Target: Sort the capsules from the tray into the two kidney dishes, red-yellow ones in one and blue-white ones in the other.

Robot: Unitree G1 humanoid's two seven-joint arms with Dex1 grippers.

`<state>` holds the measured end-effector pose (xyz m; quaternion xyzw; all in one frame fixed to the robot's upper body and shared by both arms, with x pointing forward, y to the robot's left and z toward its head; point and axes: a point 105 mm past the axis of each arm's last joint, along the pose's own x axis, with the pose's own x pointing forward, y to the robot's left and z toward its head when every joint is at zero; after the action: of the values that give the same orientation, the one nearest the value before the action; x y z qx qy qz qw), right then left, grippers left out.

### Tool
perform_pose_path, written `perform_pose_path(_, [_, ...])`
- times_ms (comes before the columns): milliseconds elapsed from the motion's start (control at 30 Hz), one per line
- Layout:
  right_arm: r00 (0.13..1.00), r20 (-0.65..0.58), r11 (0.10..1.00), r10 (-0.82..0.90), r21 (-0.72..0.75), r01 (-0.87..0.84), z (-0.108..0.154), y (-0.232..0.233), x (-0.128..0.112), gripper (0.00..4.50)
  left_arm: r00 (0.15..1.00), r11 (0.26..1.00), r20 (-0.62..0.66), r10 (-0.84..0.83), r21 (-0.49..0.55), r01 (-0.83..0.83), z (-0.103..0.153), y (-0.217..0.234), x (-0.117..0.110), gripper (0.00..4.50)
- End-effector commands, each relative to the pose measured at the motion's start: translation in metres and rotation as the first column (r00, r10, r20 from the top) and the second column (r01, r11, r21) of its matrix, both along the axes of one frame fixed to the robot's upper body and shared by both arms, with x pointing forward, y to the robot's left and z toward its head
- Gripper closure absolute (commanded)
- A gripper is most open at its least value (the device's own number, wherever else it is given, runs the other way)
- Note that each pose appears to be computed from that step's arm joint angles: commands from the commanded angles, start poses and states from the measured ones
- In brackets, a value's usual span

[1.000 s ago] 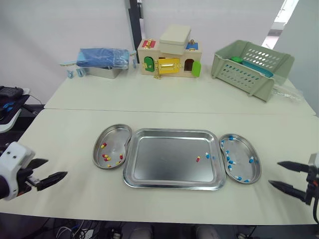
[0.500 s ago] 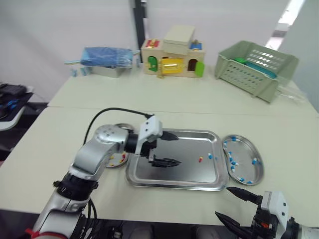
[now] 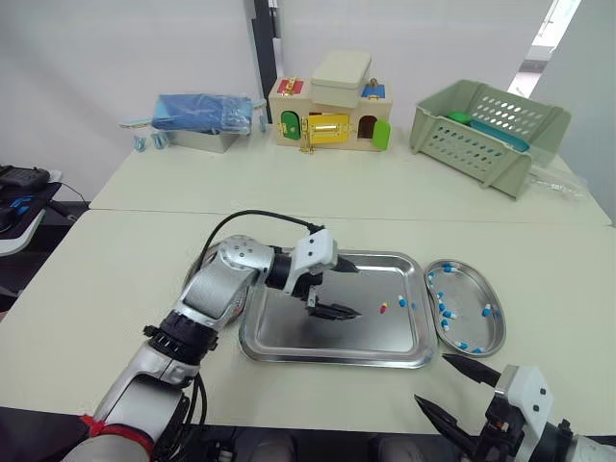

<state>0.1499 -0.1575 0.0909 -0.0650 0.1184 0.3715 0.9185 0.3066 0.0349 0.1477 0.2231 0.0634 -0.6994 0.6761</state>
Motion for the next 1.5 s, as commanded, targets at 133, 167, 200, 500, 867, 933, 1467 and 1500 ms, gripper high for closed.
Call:
perform_pose_path(133, [1.000, 0.022, 1.000, -0.011, 0.014, 0.011, 0.005, 0.004, -0.003, 0.00, 0.997, 0.998, 0.059, -0.048, 0.043, 0.045, -0.002, -0.015, 0.003, 0.03])
perform_pose_path(167, [1.000, 0.023, 1.000, -0.014, 0.015, 0.013, 0.005, 0.004, -0.004, 0.00, 0.996, 0.997, 0.058, -0.060, 0.055, 0.057, -0.004, -0.017, 0.002, 0.03])
perform_pose_path(200, [1.000, 0.025, 1.000, -0.016, 0.017, 0.015, 0.006, 0.005, -0.004, 0.00, 0.996, 0.996, 0.057, -0.069, 0.063, 0.066, -0.006, -0.018, 0.001, 0.03])
perform_pose_path(500, [0.999, 0.028, 1.000, -0.026, 0.016, 0.026, 0.003, 0.008, -0.003, 0.00, 0.991, 0.988, 0.089, -0.103, 0.125, 0.092, -0.024, -0.042, 0.007, 0.03])
perform_pose_path(867, [0.999, 0.038, 0.999, -0.038, 0.019, 0.037, 0.002, 0.012, -0.004, 0.00, 0.991, 0.976, 0.090, -0.102, 0.199, 0.082, -0.045, -0.052, 0.017, 0.03])
perform_pose_path(933, [0.998, 0.039, 0.999, -0.040, 0.019, 0.039, 0.002, 0.012, -0.004, 0.00, 0.992, 0.976, 0.075, -0.104, 0.199, 0.087, -0.048, -0.055, 0.017, 0.03])
perform_pose_path(1467, [0.998, 0.040, 0.999, -0.049, 0.019, 0.048, 0.001, 0.014, -0.004, 0.00, 0.993, 0.964, 0.053, -0.104, 0.249, 0.088, -0.059, -0.054, 0.021, 3.23])
perform_pose_path(1500, [0.998, 0.040, 0.999, -0.049, 0.019, 0.048, 0.001, 0.014, -0.004, 0.00, 0.993, 0.964, 0.054, -0.104, 0.251, 0.088, -0.059, -0.054, 0.021, 3.55])
